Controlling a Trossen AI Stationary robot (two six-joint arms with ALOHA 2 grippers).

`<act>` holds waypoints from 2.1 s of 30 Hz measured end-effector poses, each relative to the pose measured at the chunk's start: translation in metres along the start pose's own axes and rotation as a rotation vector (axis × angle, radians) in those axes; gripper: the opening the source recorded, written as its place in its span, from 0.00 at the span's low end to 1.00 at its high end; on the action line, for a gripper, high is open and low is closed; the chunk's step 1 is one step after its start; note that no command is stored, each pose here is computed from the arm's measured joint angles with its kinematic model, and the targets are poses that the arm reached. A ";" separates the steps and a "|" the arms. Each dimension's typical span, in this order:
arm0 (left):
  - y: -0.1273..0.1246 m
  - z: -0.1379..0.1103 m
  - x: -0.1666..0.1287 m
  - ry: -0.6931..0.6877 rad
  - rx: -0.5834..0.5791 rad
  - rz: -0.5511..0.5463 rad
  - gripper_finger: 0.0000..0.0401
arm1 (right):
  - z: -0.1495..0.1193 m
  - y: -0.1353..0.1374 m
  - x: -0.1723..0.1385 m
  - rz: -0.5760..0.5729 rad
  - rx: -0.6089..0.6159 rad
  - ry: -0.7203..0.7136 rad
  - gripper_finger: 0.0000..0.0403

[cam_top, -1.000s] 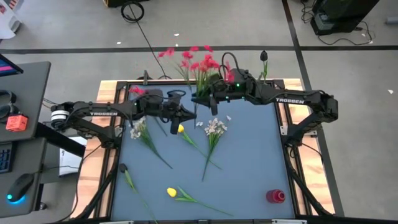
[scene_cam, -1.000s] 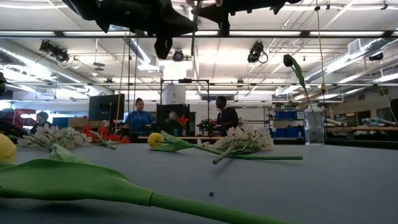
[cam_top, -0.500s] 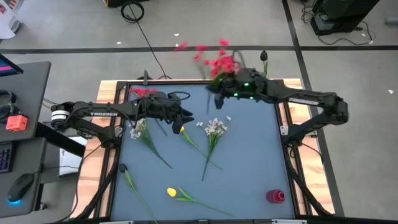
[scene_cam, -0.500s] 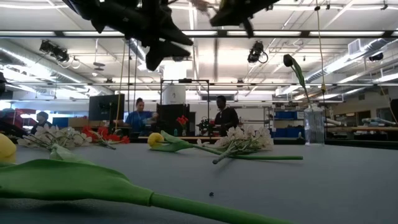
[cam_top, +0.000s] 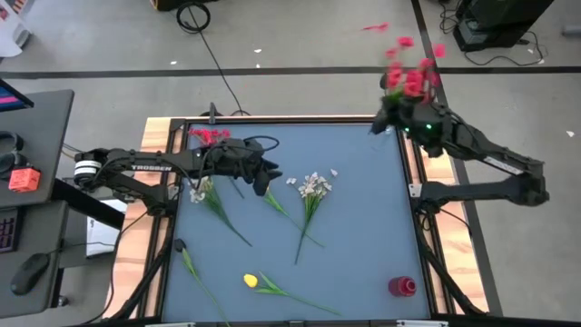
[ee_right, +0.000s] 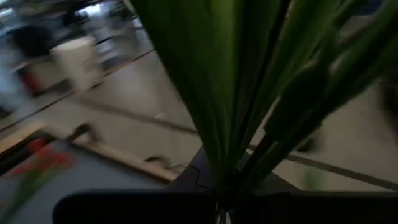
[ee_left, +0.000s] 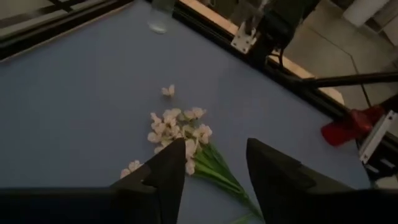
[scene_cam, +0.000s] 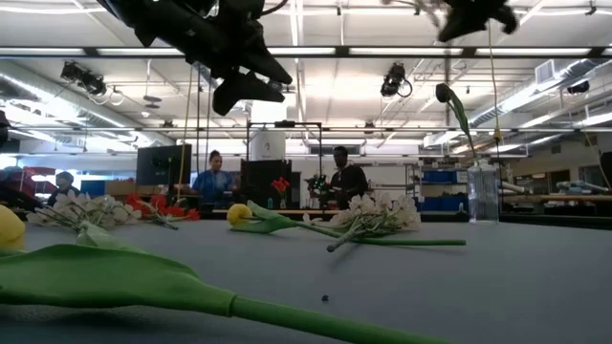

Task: Sort flowers into vase by color
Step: Put the right red flowers into the transparent vase

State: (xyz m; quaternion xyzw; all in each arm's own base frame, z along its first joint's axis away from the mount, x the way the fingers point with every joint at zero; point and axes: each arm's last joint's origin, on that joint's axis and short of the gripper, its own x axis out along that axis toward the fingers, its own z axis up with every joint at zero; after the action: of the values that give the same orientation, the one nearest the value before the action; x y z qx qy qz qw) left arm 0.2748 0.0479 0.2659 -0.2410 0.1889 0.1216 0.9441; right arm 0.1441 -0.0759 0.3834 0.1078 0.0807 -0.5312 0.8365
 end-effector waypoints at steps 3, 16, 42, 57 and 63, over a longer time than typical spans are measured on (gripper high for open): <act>-0.001 0.002 0.000 -0.019 -0.003 -0.009 0.43 | -0.010 -0.012 -0.001 -0.113 0.016 -0.027 0.04; -0.001 0.002 0.000 -0.017 -0.074 -0.011 0.43 | -0.018 -0.028 0.022 -0.308 -0.023 -0.041 0.04; 0.002 -0.003 0.000 0.029 -0.084 0.014 0.43 | -0.048 -0.045 0.064 -0.342 0.007 0.095 0.12; 0.010 -0.004 -0.001 0.061 -0.182 0.059 0.43 | -0.062 -0.057 0.061 -0.259 0.133 0.295 0.60; 0.017 0.000 -0.001 0.042 -0.187 0.080 0.43 | -0.068 -0.062 0.050 -0.286 0.214 0.363 0.59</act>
State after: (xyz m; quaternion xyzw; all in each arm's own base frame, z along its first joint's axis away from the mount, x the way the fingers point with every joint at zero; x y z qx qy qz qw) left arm 0.2684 0.0626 0.2592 -0.3229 0.2059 0.1710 0.9078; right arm 0.1074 -0.1270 0.2997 0.2769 0.1874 -0.6217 0.7083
